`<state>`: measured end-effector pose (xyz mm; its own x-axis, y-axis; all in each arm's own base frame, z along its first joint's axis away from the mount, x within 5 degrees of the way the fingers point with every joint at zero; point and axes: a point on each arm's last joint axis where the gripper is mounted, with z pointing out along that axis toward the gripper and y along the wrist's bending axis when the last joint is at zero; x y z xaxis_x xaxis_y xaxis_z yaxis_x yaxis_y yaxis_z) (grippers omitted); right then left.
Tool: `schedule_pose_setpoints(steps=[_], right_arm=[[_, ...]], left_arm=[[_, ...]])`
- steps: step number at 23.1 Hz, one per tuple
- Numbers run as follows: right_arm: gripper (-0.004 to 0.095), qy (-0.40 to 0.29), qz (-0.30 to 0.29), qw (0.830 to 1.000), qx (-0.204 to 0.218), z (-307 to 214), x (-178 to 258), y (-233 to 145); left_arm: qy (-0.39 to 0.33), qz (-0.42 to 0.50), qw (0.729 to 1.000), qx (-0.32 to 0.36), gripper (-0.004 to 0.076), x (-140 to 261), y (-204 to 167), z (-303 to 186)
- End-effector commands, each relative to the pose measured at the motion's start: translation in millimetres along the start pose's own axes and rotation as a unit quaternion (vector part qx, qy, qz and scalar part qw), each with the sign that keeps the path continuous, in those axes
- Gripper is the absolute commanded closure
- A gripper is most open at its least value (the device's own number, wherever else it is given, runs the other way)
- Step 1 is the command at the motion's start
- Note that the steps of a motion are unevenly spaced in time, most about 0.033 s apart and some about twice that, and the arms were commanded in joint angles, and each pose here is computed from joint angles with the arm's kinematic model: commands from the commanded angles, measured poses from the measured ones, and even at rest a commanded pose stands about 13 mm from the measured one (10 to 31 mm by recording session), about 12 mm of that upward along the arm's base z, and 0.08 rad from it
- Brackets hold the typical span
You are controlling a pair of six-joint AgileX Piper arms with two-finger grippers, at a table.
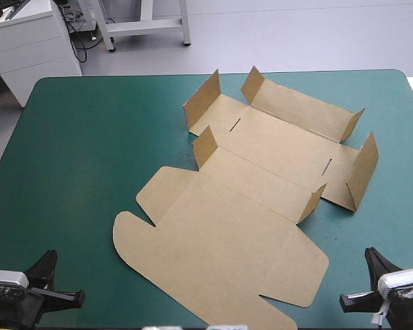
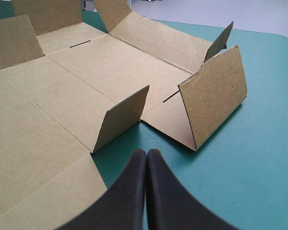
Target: Fold the box
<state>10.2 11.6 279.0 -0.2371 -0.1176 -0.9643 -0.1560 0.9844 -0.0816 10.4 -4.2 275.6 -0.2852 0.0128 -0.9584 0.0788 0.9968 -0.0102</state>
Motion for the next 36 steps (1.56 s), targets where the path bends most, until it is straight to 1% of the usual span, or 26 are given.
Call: schedule_pose_setpoints(steps=[1,16,18,19,20,22,23,24,25,26,27,29,32,33,34,35,36], right_arm=[[0.0931,-0.063,-0.004,0.998,0.010,-9,-12,-1],[0.0929,-0.063,-0.004,0.998,0.010,-9,-12,-1],[0.0914,-0.063,-0.004,0.998,0.010,-9,-12,-1],[0.0871,-0.063,-0.003,0.998,0.009,-9,-12,-1],[0.0807,-0.063,-0.004,0.998,0.009,-9,-12,-1],[0.0609,-0.063,-0.004,0.998,0.009,-9,-12,-1],[0.0489,-0.063,-0.004,0.998,0.009,-9,-12,-1],[0.0391,-0.063,-0.002,0.998,0.010,-9,-12,-1],[0.0321,-0.062,-0.002,0.998,0.011,-9,-12,-1],[0.0277,-0.062,-0.001,0.998,0.011,-9,-12,-1],[0.0238,-0.061,-0.001,0.998,0.011,-9,-12,-1],[0.0203,-0.060,-0.001,0.998,0.011,-9,-12,-1],[0.0203,-0.046,0.001,0.999,0.009,-5,-12,-2],[0.0203,-0.030,0.002,1.000,0.006,-1,-13,-2],[0.0203,-0.016,0.014,1.000,0.004,0,-16,-2],[0.0203,-0.002,0.050,0.999,0.002,2,-24,-3],[0.0203,0.003,0.070,0.998,-0.001,2,-29,-4]], left_arm=[[-0.055,-0.006,0.998,0.005,0.0756,-11,-1,-7],[-0.055,-0.007,0.998,0.005,0.0756,-11,-1,-7],[-0.055,-0.007,0.998,0.004,0.0756,-11,-1,-7],[-0.055,-0.007,0.998,0.004,0.0756,-11,-1,-7],[-0.055,-0.007,0.998,0.004,0.0756,-11,-1,-7],[-0.055,-0.007,0.998,0.004,0.0756,-11,-1,-7],[-0.055,-0.007,0.998,0.004,0.0756,-11,-1,-7],[-0.055,-0.007,0.998,0.004,0.0756,-11,-1,-7],[-0.055,-0.007,0.998,0.004,0.0756,-11,-1,-7],[-0.055,-0.007,0.998,0.004,0.0756,-11,-1,-7],[-0.055,-0.007,0.998,0.004,0.0756,-11,-1,-7],[-0.055,-0.007,0.998,0.004,0.0756,-11,-1,-7],[-0.055,-0.007,0.998,0.004,0.0756,-11,-1,-7],[-0.055,-0.007,0.998,0.004,0.0756,-11,-1,-7],[-0.055,-0.007,0.998,0.004,0.0756,-11,-1,-7],[-0.055,-0.007,0.998,0.004,0.0756,-11,-1,-7],[-0.055,-0.007,0.998,0.004,0.0756,-11,-1,-7]])
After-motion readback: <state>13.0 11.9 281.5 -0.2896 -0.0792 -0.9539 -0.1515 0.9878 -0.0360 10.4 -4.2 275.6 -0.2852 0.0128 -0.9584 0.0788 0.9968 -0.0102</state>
